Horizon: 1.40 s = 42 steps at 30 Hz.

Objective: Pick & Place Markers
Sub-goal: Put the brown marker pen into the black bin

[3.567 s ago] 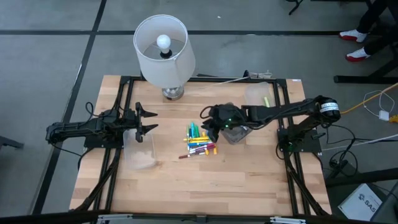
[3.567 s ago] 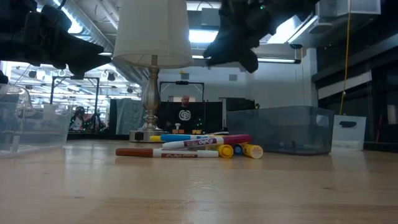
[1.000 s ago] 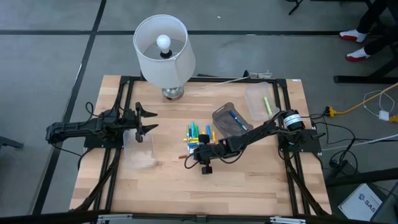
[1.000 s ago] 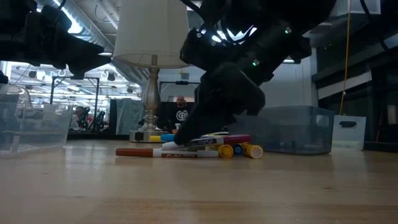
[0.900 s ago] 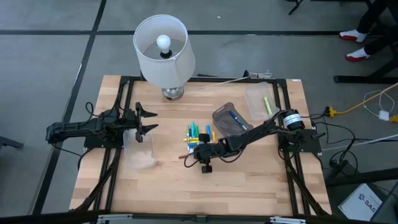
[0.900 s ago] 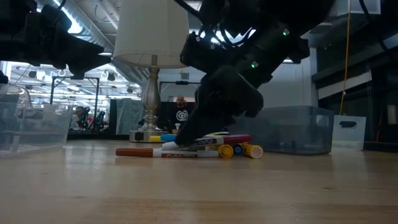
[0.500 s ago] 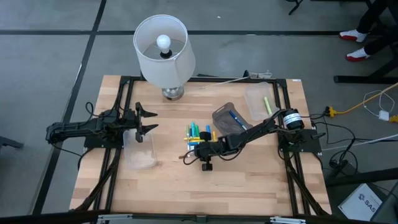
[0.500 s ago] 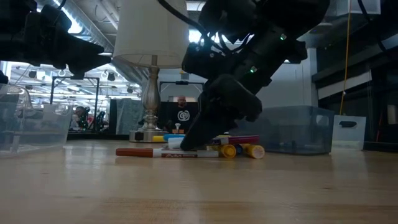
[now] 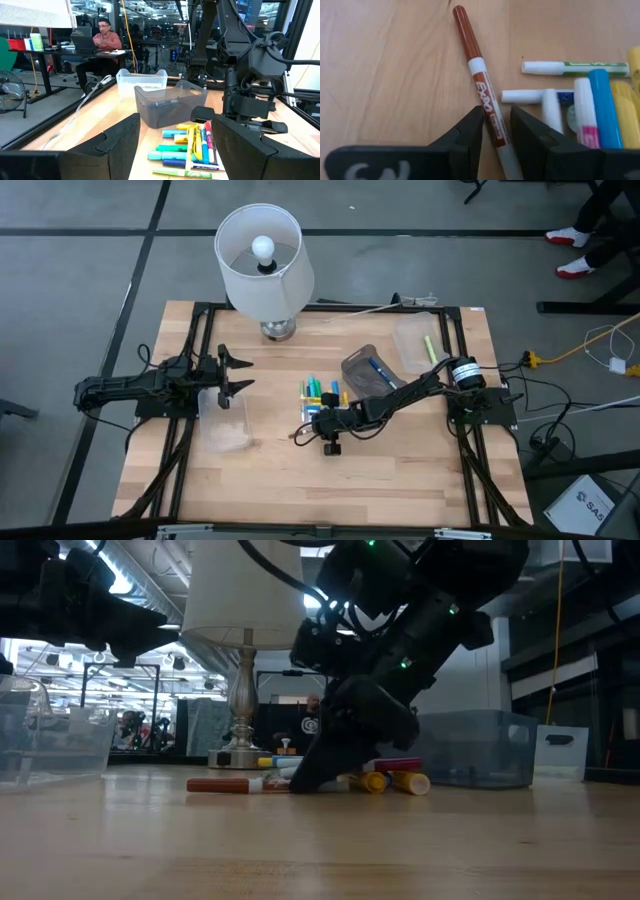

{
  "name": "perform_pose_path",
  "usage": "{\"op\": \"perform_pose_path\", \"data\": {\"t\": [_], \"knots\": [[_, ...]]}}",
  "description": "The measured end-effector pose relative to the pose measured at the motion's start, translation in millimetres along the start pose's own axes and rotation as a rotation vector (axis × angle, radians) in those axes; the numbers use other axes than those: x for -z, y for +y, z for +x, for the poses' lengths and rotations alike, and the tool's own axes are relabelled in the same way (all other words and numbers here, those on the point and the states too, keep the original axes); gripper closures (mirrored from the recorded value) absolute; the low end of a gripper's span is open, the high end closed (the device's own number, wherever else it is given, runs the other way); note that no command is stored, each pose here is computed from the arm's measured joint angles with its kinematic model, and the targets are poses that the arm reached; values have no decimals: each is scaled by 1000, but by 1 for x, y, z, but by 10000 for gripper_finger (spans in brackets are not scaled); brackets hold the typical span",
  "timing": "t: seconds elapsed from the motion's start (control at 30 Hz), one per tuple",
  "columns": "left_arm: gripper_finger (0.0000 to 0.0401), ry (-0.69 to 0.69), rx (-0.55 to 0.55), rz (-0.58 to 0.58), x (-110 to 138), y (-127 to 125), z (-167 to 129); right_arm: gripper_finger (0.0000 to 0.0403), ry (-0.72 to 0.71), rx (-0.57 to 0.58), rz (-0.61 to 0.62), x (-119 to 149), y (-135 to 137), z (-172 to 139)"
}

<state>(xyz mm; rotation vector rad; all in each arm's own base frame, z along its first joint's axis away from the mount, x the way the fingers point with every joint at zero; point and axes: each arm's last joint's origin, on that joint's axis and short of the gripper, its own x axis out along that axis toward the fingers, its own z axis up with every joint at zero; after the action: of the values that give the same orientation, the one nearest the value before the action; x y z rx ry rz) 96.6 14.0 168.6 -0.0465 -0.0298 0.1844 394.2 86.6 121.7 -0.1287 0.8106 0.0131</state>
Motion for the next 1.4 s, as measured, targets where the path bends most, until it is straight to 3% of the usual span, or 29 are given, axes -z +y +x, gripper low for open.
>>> {"op": "perform_pose_path", "data": {"t": [0.2, 0.47, 0.8, 0.93, 1.4], "knots": [[159, 0, 0, -1, 0, 0, 0, 307, -15, -2, 1, -1, 0, 1], [159, 0, 0, -1, 0, 0, 0, 373, -16, -28, 3, -1, 1, 2], [159, 0, 0, 0, 0, 0, 0, 357, -81, -21, 85, -5, 4, 3], [159, 0, 0, 0, 0, 0, 0, 370, -114, -29, 86, -10, 7, 2], [159, 0, 0, -1, 0, 0, 0, 372, -141, -76, 1, -45, 9, -8]]}}
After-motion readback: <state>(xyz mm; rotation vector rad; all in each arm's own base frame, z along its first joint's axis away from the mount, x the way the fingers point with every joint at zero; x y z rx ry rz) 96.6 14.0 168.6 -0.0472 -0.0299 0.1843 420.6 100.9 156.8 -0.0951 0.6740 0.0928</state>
